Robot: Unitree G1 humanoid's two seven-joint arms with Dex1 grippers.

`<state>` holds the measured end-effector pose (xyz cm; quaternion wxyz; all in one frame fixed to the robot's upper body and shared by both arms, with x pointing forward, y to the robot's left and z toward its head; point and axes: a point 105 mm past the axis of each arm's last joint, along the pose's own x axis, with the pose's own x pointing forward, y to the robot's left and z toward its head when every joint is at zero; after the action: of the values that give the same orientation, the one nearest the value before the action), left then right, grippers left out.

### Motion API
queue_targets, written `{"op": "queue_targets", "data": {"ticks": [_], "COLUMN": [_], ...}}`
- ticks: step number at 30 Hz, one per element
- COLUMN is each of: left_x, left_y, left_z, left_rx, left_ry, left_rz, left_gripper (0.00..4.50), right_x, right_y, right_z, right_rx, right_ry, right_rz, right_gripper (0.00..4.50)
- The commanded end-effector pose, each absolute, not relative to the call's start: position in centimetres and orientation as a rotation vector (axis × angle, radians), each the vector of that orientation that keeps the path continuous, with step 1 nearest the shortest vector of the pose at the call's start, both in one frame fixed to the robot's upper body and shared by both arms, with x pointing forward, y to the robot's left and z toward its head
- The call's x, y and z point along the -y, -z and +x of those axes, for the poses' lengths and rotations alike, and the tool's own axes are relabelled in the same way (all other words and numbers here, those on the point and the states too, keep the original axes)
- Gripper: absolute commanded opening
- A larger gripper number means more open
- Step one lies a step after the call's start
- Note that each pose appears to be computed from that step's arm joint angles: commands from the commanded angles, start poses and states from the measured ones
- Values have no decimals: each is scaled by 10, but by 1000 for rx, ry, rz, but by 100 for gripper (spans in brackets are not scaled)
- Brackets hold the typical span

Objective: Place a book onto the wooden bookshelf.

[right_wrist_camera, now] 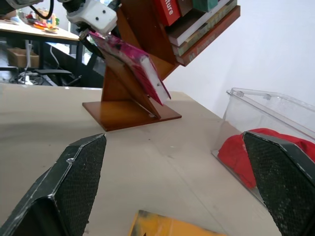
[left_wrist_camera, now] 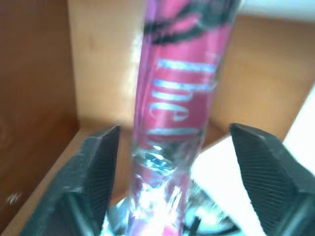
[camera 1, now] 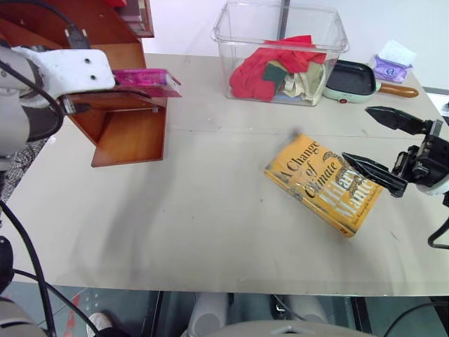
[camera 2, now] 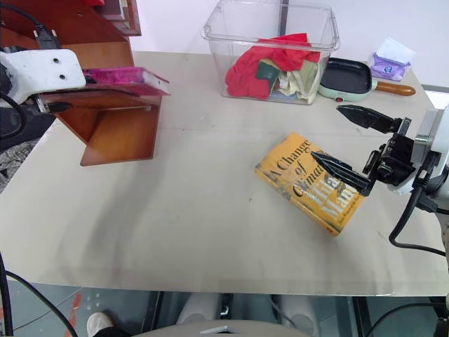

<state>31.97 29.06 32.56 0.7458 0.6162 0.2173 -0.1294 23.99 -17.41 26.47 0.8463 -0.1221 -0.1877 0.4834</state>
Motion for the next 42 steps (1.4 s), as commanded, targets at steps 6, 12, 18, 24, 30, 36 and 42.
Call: {"op": "queue_targets", "data": {"ticks": [6,12,18,24,30,36,42], "left_x": [-259,-203,-165,-145,-145,-183,-209], "left_y": [-350,-321,-278,-223,-178,-147,-128], "left_z": [267,239,238,249,258,254,244], "left_rx": [-212,-173,-197,-179,-199,-255,-314], "left_ry": [564,910,1044,1093,1057,928,877], "left_rz": [902,525,447,428,274,227,209], "left_gripper": [349,349,349,349,349,349,349], "right_x": [187,197,208,223,247,281,314], "right_y": [-270,-267,-261,-250,-223,-187,-162], "right_z": [237,236,231,220,210,188,172], "right_rx": [393,334,282,184,49,-137,-248], "right_ry": [-1004,-963,-908,-832,-732,-656,-588], "right_rz": [-290,-305,-321,-337,-336,-347,-356], "right_gripper": [450,450,450,450,450,450,450]}}
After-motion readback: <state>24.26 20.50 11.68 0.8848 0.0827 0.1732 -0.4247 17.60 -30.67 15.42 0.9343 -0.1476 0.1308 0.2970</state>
